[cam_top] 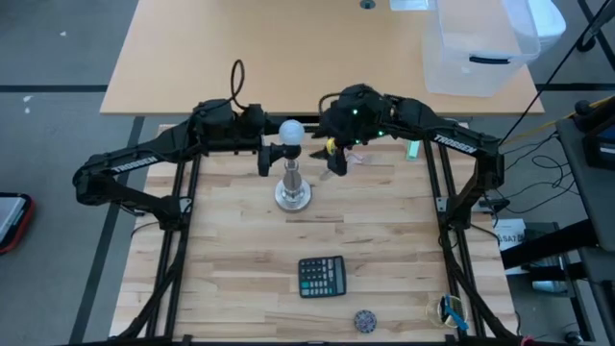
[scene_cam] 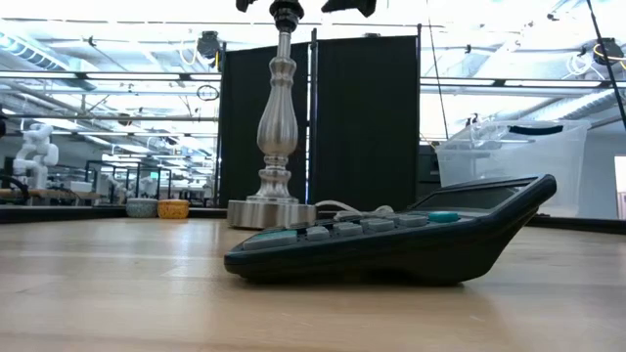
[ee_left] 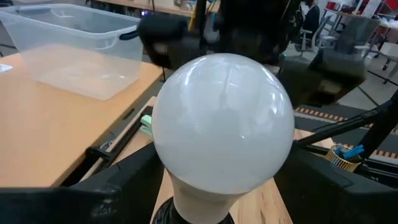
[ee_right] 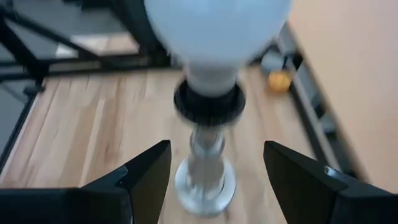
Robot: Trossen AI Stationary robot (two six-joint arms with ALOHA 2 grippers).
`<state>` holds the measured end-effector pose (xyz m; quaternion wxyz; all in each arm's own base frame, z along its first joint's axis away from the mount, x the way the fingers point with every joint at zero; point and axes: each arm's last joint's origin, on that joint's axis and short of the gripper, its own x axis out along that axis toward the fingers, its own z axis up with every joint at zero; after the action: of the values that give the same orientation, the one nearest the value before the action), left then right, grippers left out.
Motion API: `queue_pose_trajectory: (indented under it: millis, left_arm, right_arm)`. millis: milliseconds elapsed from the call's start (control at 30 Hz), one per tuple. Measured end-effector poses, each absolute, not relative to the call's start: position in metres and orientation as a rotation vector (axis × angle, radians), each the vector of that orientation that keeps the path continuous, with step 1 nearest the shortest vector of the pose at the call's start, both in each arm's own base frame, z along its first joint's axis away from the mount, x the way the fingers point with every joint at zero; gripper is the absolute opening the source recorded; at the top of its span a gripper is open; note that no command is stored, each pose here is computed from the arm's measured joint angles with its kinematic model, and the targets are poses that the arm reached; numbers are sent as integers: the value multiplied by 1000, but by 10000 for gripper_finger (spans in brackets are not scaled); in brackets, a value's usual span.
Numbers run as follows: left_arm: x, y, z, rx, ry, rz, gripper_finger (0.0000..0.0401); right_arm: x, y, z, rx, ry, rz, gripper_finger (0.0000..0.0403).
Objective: Screw lightbulb
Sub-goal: Remove the light bulb from the lamp
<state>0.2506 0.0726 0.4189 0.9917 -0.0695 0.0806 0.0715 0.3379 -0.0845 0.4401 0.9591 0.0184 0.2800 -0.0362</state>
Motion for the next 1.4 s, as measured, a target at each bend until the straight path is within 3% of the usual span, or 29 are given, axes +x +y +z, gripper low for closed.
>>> queue_pose_trajectory:
  millis: [233,500,733,967,1167,1400]
  left_arm:
    - [251,73,419,-142,162,153,282]
    - [251,72,418,-141,165,156,282]
    - [251,72,419,-139,162,164,282]
    - [251,72,420,-135,155,167,282]
    - [251,72,419,-136,157,164,282]
    - [251,73,419,-135,159,188,282]
  right_arm:
    - [351,-76,403,132,654,-67,249]
    - [379,-75,336,246,512,-100,249]
    - [381,-80,311,234,443,-269,249]
    - [384,-82,315,182,365,-362,246]
    - [387,-82,325,158,262,-357,201]
    - [387,-82,325,153,262,-343,105]
